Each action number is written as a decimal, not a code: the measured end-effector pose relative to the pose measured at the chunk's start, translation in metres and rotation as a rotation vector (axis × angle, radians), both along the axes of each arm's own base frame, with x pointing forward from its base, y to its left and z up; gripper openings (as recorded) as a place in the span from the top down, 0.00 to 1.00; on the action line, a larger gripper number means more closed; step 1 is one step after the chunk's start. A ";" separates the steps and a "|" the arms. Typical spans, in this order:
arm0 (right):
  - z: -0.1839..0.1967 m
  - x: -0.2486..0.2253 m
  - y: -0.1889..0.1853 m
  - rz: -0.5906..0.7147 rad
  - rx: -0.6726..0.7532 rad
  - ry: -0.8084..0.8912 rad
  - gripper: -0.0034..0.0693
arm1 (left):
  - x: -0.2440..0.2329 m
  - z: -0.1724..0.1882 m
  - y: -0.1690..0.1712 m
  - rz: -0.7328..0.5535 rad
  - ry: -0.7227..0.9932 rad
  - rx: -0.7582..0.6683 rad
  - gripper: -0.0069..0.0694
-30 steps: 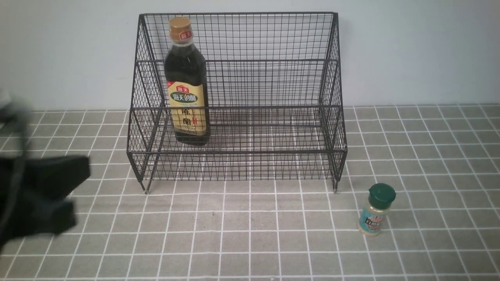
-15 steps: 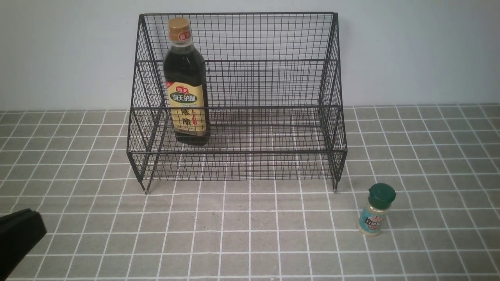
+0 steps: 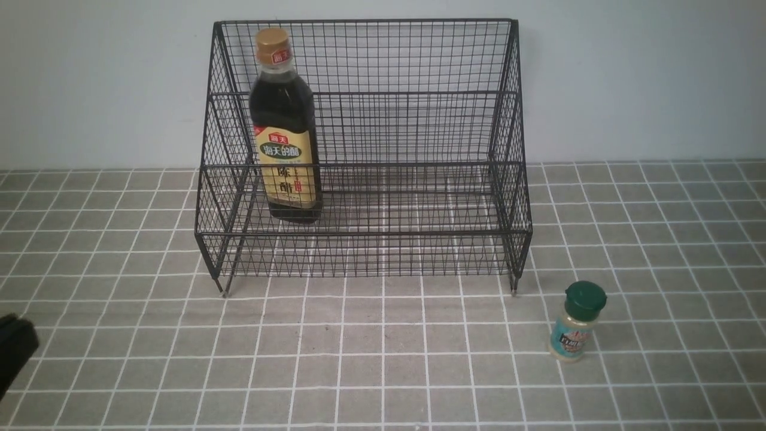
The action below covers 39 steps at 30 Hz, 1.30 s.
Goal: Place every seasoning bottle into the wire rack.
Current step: Use the right arm to grab the condiment bottle closest to it
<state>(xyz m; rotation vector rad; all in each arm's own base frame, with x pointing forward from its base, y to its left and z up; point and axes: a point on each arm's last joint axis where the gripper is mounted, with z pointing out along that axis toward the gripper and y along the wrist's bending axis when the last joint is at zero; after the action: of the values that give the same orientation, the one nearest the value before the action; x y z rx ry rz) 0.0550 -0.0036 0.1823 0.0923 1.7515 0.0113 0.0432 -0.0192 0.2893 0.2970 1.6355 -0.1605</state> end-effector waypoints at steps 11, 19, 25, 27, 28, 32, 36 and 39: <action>0.000 0.000 0.000 0.000 0.000 0.000 0.97 | 0.009 -0.114 0.015 0.229 0.215 -0.007 0.92; 0.000 0.000 0.000 0.000 0.000 0.001 0.97 | 0.009 -0.118 0.016 0.237 0.226 -0.013 0.92; 0.000 0.000 0.000 0.000 0.000 0.001 0.97 | 0.009 -0.118 0.016 0.237 0.226 -0.013 0.92; 0.000 0.000 0.000 0.000 0.000 0.001 0.97 | 0.009 -0.118 0.016 0.237 0.226 -0.013 0.92; 0.000 0.000 0.000 0.000 0.000 0.001 0.97 | 0.009 -0.118 0.016 0.237 0.226 -0.013 0.92; 0.000 0.000 0.000 0.000 0.000 0.001 0.97 | 0.009 -0.118 0.016 0.237 0.226 -0.013 0.92; 0.000 0.000 0.000 0.000 0.000 0.001 0.97 | 0.009 -0.118 0.016 0.237 0.226 -0.013 0.92; 0.000 0.000 0.000 0.000 0.000 0.001 0.97 | 0.009 -0.118 0.016 0.237 0.226 -0.013 0.92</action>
<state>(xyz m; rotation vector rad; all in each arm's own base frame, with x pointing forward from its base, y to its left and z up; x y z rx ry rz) 0.0549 -0.0037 0.1822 0.0925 1.7525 0.0112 0.0521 -0.0035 0.1713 0.0754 1.8788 -0.0249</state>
